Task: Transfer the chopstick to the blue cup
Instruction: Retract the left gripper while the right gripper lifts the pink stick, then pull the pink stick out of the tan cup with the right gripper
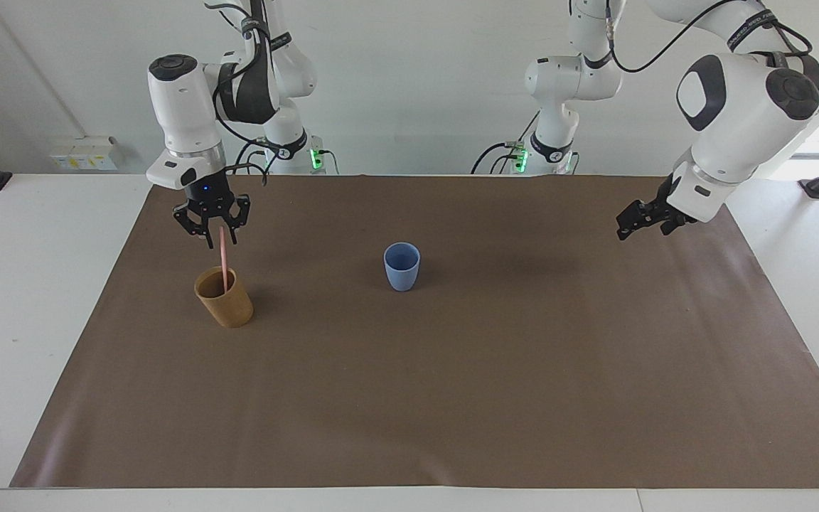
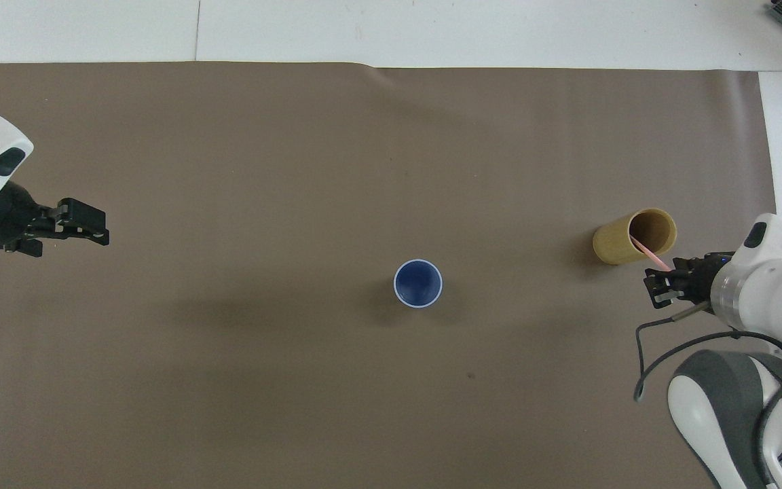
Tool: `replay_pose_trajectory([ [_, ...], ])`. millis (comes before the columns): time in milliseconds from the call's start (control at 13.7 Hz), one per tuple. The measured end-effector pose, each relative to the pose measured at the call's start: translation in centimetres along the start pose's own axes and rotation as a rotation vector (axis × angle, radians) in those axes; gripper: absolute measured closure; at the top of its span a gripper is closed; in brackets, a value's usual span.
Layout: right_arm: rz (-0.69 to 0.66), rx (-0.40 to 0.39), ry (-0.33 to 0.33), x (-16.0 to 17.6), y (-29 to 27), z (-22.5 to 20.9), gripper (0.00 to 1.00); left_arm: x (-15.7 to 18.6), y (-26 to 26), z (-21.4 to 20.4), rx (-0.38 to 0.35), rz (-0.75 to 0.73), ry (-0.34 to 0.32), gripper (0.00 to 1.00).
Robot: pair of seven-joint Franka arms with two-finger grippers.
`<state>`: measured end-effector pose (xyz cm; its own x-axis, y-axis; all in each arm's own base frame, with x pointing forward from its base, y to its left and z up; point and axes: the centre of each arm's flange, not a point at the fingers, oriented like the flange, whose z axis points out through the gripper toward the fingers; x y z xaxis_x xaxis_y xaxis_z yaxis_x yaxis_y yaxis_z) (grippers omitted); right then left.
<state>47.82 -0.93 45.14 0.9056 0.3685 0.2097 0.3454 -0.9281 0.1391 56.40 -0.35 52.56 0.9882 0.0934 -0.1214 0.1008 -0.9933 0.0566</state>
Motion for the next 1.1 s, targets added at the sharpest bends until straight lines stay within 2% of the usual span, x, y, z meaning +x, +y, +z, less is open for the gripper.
replay_pose_trajectory([
  [146, -0.006, 0.0, 0.004, 0.1, -0.3, -0.1, 0.71, -0.2, -3.0, -0.9, -0.003, 0.0, 0.014, 0.0],
  [219, -0.008, -0.002, 0.008, 0.2, -0.3, -0.1, 0.71, -0.4, -3.9, -1.4, 0.006, 0.005, 0.021, 0.0],
  [365, -0.008, -0.008, 0.024, 0.4, -0.2, -0.3, 0.89, -0.8, -5.3, -2.1, 0.03, 0.02, 0.029, 0.0],
  [658, -0.008, -0.009, 0.026, 0.4, -0.3, -0.4, 0.89, -1.1, -6.3, -3.8, 0.033, 0.023, 0.059, 0.0],
  [950, -0.008, -0.017, 0.046, 1.2, 0.1, -1.5, 0.89, -2.5, -5.1, -10.2, 0.036, 0.041, 0.12, 0.0],
  [1096, -0.001, -0.013, 0.036, 1.8, 0.4, -2.8, 0.89, -2.9, -2.9, -11.7, 0.037, 0.048, 0.141, 0.0],
])
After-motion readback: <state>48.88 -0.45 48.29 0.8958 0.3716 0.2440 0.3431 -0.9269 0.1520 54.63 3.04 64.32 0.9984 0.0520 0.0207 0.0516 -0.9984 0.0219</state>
